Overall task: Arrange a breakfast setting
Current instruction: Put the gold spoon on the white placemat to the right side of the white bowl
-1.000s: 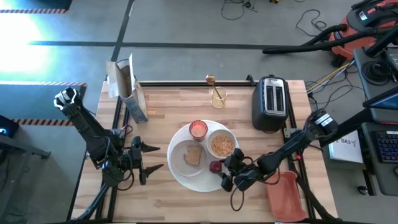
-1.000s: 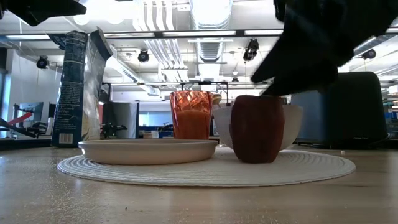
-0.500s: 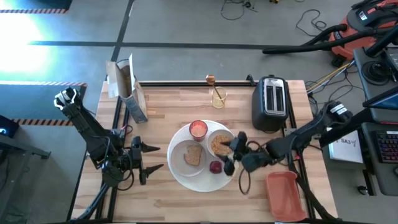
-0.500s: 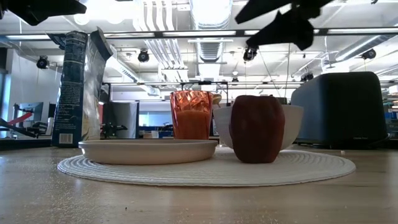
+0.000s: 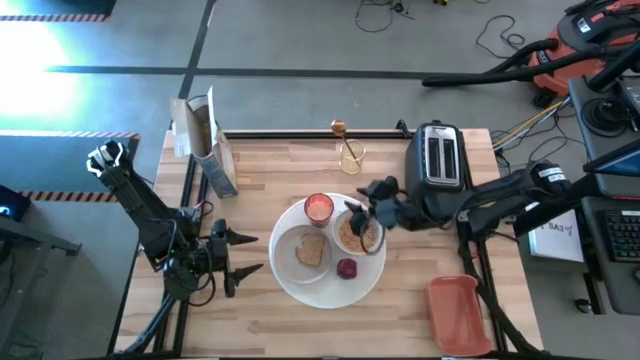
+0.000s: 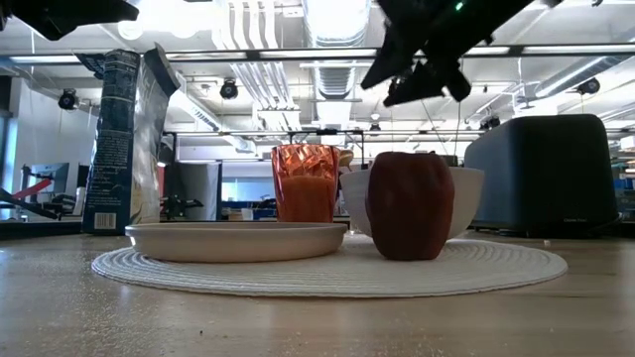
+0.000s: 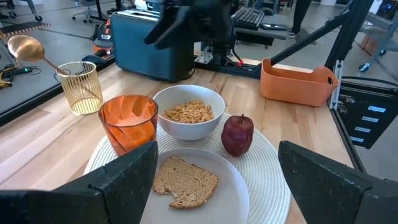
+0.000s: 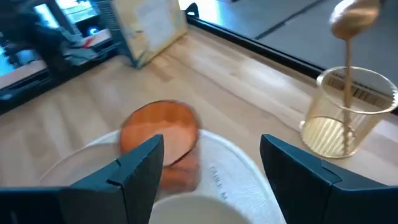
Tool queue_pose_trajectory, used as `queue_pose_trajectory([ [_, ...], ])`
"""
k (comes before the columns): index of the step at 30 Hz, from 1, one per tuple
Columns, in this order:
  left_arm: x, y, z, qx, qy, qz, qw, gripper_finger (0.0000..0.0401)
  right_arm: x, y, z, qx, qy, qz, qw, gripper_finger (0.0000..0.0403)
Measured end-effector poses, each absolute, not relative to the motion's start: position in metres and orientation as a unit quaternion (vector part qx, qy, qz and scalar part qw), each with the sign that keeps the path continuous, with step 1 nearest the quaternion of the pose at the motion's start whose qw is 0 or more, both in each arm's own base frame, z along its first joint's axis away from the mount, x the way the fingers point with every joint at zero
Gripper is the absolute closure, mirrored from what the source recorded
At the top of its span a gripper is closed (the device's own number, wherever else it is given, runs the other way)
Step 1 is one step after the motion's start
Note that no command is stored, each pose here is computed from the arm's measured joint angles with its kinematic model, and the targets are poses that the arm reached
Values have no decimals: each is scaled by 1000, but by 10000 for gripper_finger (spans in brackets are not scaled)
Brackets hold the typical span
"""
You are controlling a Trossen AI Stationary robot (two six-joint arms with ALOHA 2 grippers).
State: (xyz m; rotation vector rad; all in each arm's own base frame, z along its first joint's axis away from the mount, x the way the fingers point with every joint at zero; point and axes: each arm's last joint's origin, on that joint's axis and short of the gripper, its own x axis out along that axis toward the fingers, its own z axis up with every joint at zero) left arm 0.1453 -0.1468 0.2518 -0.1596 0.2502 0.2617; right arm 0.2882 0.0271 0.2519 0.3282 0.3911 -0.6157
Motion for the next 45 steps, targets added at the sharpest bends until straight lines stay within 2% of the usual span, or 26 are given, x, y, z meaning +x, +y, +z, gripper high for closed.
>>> queue_pose_trajectory([
  [14, 145, -147, 252, -79, 122, 133, 980, 85, 282, -76, 250, 279, 168, -388, 862, 149],
  [19, 146, -146, 252, -79, 122, 134, 980, 85, 289, -95, 244, 309, 166, -346, 870, 149],
  [24, 147, -145, 252, -79, 122, 137, 980, 85, 306, -112, 233, 283, 207, -350, 869, 149],
  [31, 147, -145, 252, -77, 122, 138, 980, 85, 338, -133, 249, 218, 264, -353, 871, 149],
  [37, 146, -145, 251, -74, 124, 138, 980, 85, 354, -154, 260, 188, 330, -385, 841, 149],
  [45, 146, -144, 248, -67, 128, 139, 980, 85, 363, -179, 243, 191, 386, -410, 804, 149],
])
